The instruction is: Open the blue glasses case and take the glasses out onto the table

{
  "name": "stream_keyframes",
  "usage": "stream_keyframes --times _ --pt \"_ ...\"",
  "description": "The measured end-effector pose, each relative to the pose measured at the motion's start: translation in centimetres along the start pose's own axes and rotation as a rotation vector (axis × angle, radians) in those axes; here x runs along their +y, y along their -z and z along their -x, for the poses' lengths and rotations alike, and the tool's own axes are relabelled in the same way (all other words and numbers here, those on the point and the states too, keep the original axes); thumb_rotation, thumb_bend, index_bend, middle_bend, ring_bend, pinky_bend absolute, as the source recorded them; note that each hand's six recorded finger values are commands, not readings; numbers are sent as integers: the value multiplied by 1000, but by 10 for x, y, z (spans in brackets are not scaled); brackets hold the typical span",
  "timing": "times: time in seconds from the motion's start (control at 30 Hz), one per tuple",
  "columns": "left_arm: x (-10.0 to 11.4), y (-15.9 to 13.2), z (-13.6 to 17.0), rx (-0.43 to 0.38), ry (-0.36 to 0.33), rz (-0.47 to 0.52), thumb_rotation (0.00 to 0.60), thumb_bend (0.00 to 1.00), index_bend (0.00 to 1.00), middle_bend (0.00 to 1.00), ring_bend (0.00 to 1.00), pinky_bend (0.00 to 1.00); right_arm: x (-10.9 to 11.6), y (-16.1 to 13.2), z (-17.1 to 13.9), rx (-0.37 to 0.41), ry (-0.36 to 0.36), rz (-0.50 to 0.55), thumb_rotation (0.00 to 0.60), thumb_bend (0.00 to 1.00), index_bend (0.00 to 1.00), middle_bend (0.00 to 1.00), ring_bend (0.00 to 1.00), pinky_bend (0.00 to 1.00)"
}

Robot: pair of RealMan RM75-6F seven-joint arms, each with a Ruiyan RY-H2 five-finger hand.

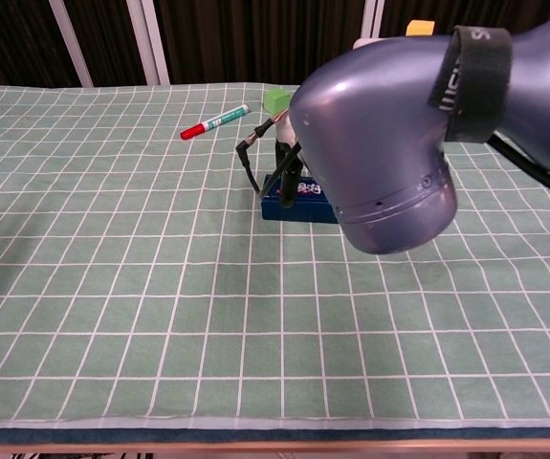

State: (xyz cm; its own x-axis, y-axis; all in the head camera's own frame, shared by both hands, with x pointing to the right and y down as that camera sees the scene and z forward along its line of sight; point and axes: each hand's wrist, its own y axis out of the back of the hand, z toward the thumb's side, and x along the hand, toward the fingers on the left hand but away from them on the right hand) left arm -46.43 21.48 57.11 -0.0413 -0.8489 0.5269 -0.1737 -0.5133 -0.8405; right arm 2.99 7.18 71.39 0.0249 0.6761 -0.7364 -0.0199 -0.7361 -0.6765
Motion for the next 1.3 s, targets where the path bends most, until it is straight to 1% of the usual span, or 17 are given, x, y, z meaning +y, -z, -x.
stream_keyframes --times 0.5,0.73,0.8,0.87,0.93,1.07,1.3 --pt "0 1 0 4 0 1 600 308 97 0 0 0 1 3 -1 -3 -5 7 600 369 405 252 52 186" --pt "0 1 0 4 2 2 600 308 97 0 0 0 3 0 -3 12 -7 10 600 459 436 259 57 186" --pt "1 1 1 4 1 4 600 308 98 0 0 0 3 0 -3 14 -11 7 600 503 444 261 58 186" --pt "1 1 1 5 1 6 600 308 98 0 0 0 2 -1 -4 16 -19 -2 600 573 448 256 58 186" --pt "1 1 1 7 1 7 600 308 98 0 0 0 3 -2 -4 21 -27 -16 600 606 454 250 56 186" --pt "1 2 0 8 2 10 600 308 98 0 0 0 6 -3 -4 32 -36 -44 600 614 465 247 54 186" --pt "1 2 0 12 4 12 600 308 98 0 0 0 13 1 -4 25 -54 -76 600 651 478 247 55 186"
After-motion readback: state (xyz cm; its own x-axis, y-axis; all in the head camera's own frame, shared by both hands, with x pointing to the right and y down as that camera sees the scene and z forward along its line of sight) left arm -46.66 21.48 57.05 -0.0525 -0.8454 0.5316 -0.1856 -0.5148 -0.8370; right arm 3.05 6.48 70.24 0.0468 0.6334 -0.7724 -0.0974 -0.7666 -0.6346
